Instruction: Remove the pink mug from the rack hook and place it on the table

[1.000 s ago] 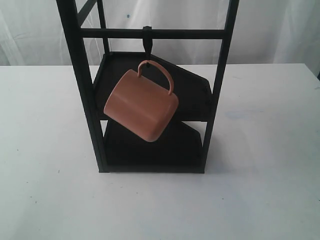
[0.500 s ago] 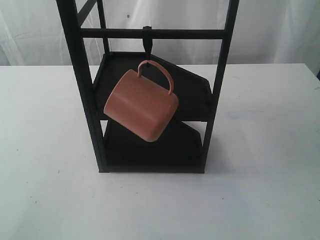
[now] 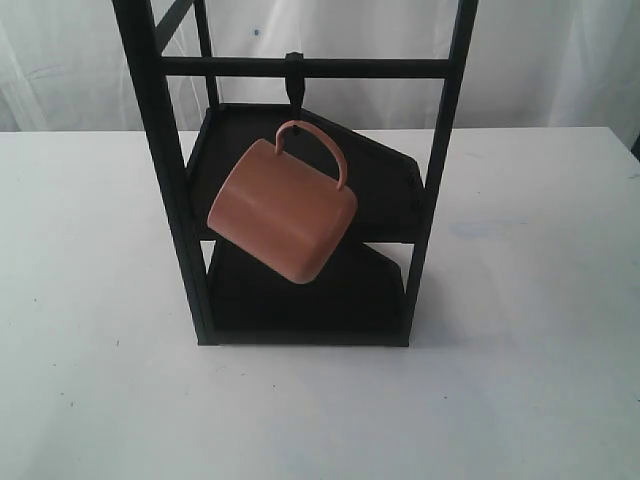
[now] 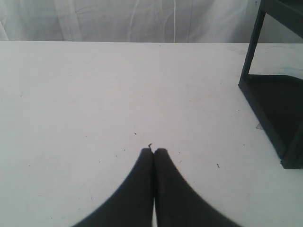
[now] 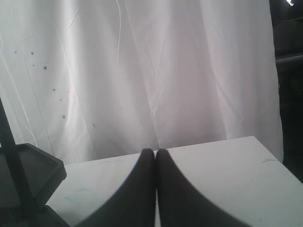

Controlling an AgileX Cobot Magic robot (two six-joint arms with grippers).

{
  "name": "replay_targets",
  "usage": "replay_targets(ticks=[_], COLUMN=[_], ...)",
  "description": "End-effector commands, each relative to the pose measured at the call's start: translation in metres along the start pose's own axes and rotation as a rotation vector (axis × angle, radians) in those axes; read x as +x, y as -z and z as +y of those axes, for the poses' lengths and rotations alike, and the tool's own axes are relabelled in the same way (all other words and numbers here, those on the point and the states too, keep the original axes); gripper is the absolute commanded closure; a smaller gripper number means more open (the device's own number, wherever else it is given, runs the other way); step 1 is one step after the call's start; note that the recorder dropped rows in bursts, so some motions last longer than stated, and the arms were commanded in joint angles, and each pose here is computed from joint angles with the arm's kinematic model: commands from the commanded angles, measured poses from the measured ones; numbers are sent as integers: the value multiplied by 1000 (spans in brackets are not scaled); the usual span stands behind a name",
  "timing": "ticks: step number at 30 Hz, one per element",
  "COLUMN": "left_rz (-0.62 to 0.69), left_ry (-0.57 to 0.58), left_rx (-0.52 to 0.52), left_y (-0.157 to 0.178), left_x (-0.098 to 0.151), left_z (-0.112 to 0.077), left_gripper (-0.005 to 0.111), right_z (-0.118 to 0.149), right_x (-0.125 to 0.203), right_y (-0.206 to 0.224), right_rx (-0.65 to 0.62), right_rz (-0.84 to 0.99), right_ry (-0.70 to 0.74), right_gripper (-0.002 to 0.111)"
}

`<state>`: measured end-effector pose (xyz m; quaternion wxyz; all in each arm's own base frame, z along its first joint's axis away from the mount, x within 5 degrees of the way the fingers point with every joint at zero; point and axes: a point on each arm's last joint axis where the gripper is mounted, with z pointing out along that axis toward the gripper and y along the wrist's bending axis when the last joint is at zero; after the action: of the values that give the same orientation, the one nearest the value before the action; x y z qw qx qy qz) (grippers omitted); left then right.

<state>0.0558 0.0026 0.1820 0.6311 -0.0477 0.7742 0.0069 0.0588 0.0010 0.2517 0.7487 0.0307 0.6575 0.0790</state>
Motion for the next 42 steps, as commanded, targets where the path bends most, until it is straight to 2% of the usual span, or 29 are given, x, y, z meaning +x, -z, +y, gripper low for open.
replay_targets(ticks=[1, 21, 23, 27, 30, 42], left_rz=[1, 1, 1, 1, 1, 1], left_ry=[6, 6, 6, 6, 6, 6], left_rx=[-1, -1, -1, -1, -1, -1], left_y=[0, 0, 0, 0, 0, 0], left_x=[2, 2, 2, 2, 2, 2], left_z=[0, 0, 0, 0, 0, 0], left_gripper=[107, 107, 107, 107, 107, 107], right_z=[-1, -1, -2, -3, 1, 0], right_x=[3, 3, 7, 44, 42, 39], right_y=[-1, -1, -1, 0, 4, 7], right_rx=[10, 10, 10, -11, -67, -59], right_rz=[9, 9, 21, 136, 111, 64], right_ry=[1, -1, 0, 5, 1, 0], right_gripper=[108, 108, 108, 108, 108, 108])
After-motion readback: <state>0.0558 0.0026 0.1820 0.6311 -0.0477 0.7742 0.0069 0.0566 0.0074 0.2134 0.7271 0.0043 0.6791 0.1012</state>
